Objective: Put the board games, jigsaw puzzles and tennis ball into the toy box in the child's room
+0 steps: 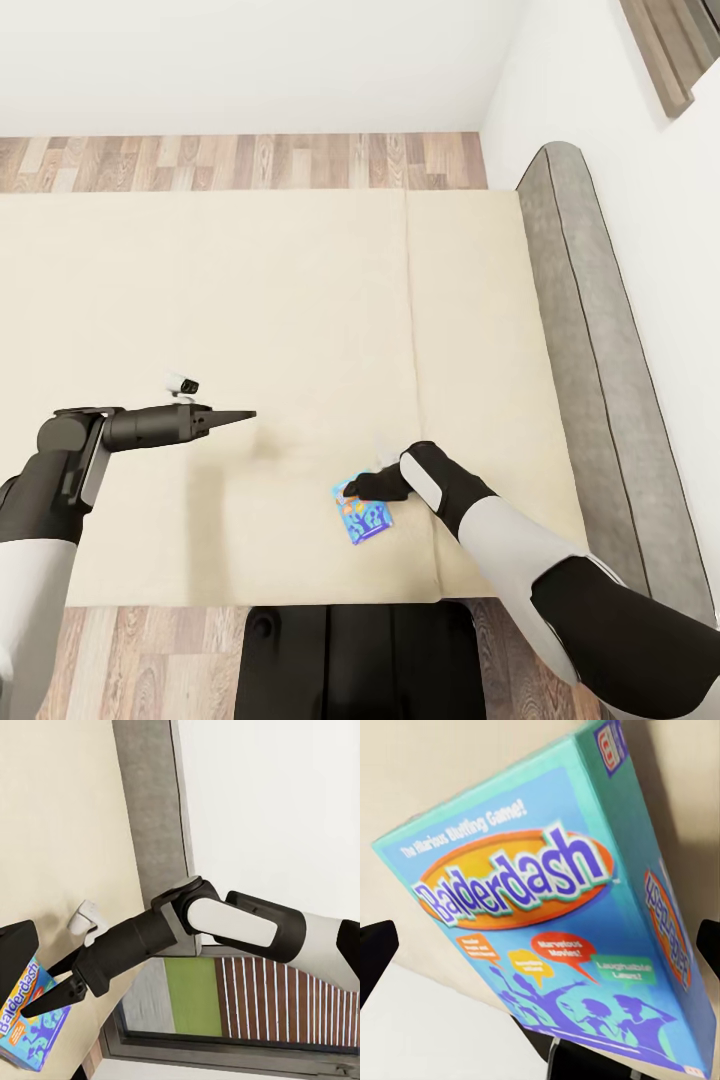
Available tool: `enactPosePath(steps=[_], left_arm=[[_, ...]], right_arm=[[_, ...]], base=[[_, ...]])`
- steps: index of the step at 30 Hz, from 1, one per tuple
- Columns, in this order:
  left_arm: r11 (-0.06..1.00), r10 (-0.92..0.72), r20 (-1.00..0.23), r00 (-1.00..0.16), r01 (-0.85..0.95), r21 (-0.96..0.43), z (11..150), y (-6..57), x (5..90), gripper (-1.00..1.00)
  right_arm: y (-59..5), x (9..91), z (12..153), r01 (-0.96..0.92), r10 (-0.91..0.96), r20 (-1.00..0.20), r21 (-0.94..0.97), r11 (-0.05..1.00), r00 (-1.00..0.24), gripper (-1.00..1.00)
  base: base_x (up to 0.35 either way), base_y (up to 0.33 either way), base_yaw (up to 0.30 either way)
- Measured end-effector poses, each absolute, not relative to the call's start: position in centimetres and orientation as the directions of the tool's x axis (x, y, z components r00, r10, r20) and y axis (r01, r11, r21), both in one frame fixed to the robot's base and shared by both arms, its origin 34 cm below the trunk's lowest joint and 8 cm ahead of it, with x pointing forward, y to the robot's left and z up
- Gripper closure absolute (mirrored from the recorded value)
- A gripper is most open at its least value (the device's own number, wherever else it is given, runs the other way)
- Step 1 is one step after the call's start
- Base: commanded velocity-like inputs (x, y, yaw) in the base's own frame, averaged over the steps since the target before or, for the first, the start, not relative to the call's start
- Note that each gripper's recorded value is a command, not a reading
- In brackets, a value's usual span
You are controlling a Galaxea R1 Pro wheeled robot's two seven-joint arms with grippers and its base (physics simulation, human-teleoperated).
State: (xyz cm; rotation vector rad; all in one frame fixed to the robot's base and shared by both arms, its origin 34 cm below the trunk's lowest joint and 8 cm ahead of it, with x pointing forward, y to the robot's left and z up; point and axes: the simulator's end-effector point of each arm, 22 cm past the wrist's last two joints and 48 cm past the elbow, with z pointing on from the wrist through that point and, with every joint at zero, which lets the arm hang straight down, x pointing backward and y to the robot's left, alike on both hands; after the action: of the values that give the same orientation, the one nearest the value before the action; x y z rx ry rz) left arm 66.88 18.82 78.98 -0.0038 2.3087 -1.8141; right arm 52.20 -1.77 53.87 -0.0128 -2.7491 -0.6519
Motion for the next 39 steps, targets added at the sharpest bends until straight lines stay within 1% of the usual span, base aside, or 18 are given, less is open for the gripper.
enactPosePath(steps=[6,17,39], left_arm=[[0.245,-0.129,-0.158,-0.979,0.123,-0.962,79.0,18.8,66.9,-1.0],[0.245,-0.128,-0.158,-0.979,0.123,-0.962,79.0,18.8,66.9,-1.0],[0.245,-0.129,-0.158,-0.979,0.123,-0.962,79.0,18.8,66.9,-1.0]], right_arm=[[-1.7,52.3,53.9,0.084,-0.059,0.302,0.438,0.895,-0.952,-1.0],[-0.3,52.5,54.6,0.172,0.004,0.336,0.474,0.863,-0.942,-1.0],[-0.3,52.7,54.6,0.179,0.013,0.332,0.475,0.861,-0.943,-1.0]], base=[[0.0,0.0,0.0],[0.0,0.0,0.0],[-0.017,0.0,0.0]])
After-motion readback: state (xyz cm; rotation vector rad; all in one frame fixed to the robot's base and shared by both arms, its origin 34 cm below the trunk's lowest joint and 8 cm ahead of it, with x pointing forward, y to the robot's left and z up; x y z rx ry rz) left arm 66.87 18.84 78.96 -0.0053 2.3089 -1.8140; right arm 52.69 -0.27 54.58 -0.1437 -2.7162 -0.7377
